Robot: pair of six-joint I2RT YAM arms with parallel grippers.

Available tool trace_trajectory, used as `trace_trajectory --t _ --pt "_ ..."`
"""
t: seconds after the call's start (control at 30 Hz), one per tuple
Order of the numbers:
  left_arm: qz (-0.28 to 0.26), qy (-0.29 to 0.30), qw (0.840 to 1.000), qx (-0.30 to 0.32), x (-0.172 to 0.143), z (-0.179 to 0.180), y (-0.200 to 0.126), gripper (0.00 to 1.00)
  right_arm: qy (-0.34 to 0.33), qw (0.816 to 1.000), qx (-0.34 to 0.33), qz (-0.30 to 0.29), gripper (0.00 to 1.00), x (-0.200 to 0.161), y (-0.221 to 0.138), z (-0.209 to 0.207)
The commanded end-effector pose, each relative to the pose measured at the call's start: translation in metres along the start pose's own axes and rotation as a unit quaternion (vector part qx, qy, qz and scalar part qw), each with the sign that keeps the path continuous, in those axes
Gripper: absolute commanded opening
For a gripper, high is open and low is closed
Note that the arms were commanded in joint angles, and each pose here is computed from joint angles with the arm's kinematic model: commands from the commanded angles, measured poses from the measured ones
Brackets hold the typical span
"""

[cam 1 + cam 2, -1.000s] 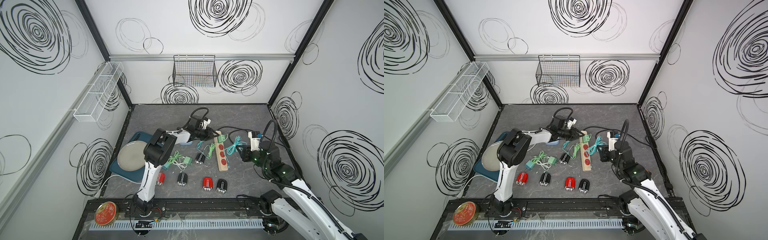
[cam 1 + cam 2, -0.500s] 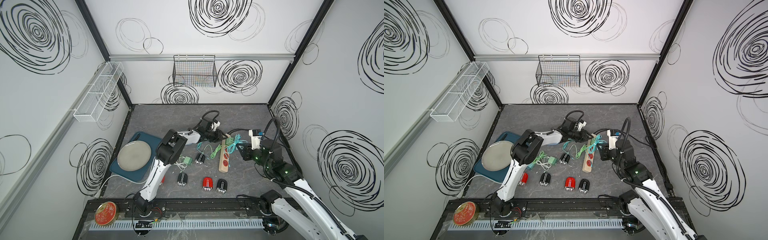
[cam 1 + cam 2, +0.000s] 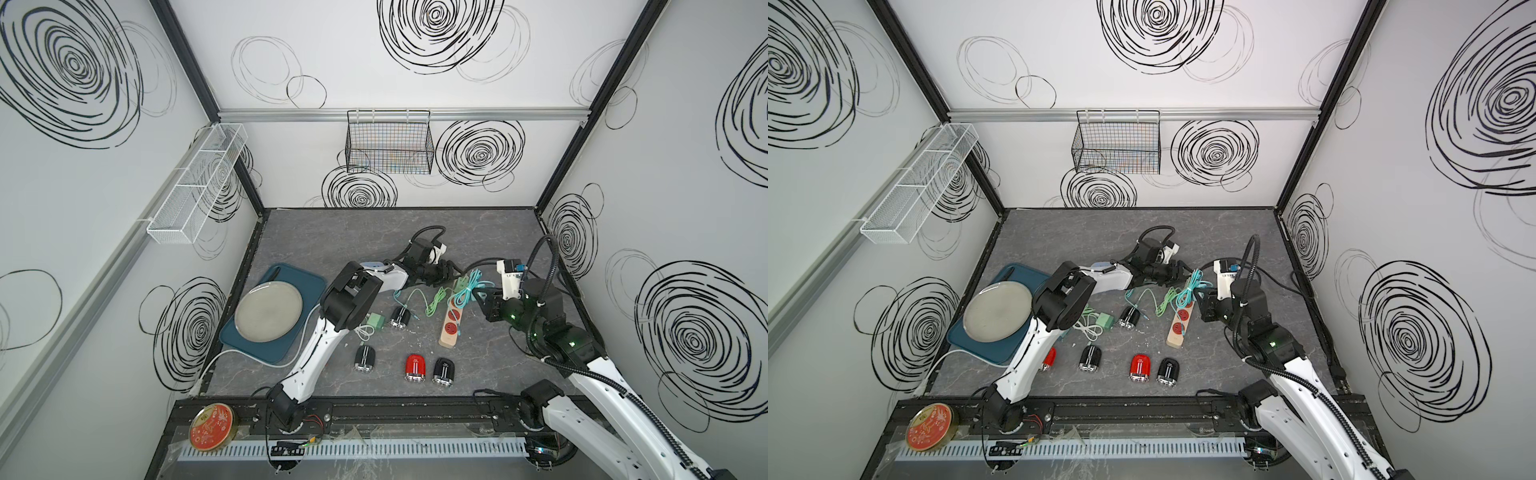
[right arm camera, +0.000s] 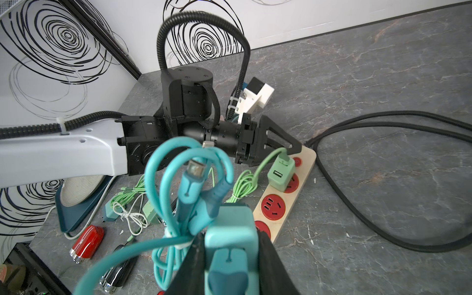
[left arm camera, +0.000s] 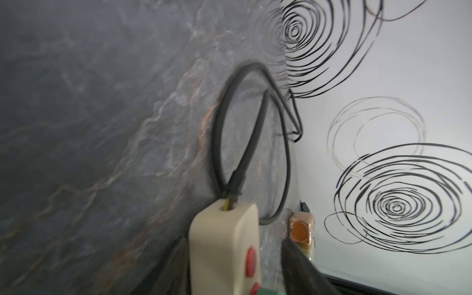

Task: Unplug the electric shaver
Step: Place the socket at the center of the board, then place the plug at the center of the board.

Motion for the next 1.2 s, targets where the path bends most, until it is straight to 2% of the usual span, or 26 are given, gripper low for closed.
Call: trace_trajectory --t 0.0,0.17,0.33,0.57,0.77,1.0,1.17 --pt "-0.007 0.027 0.999 0.024 0.010 -0.004 -0.011 0.71 -0.010 1.000 0.020 -0.012 0.10 0.014 -0.005 0.010" --pt "-0.028 0.059 0.997 0.041 0.036 -0.024 -0.045 0.82 -0.012 0.999 0.044 -0.010 0.09 0.020 0.001 0.016" --pt "-0.053 0.091 0.992 0.069 0.053 -0.043 -0.091 1.00 -0.012 0.998 0.064 -0.002 0.10 0.030 0.014 0.023" --pt "-0.089 0.111 0.979 0.143 0.049 -0.049 -0.160 0.99 -0.012 0.998 0.066 0.014 0.10 0.052 0.042 0.030" --pt "-0.124 0.135 0.961 0.206 0.010 -0.056 -0.214 0.99 -0.005 0.998 0.038 0.041 0.09 0.075 0.080 0.031" --pt "-0.148 0.151 0.952 0.222 -0.051 -0.069 -0.244 0.99 0.010 0.996 0.015 0.082 0.09 0.096 0.137 0.022" --pt "-0.194 0.195 0.932 0.237 -0.088 -0.091 -0.266 0.99 0.047 0.993 0.023 0.104 0.09 0.101 0.178 0.002"
Point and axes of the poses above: each gripper's point midway between its finger pads, its own y axis out along the fingers, its own z axis along the line the jaws close on, x = y × z, the point moved 9 cm from there along -y, back along the fingers, and after that the axes turned 5 degrees about y, right-handed, at the moved point
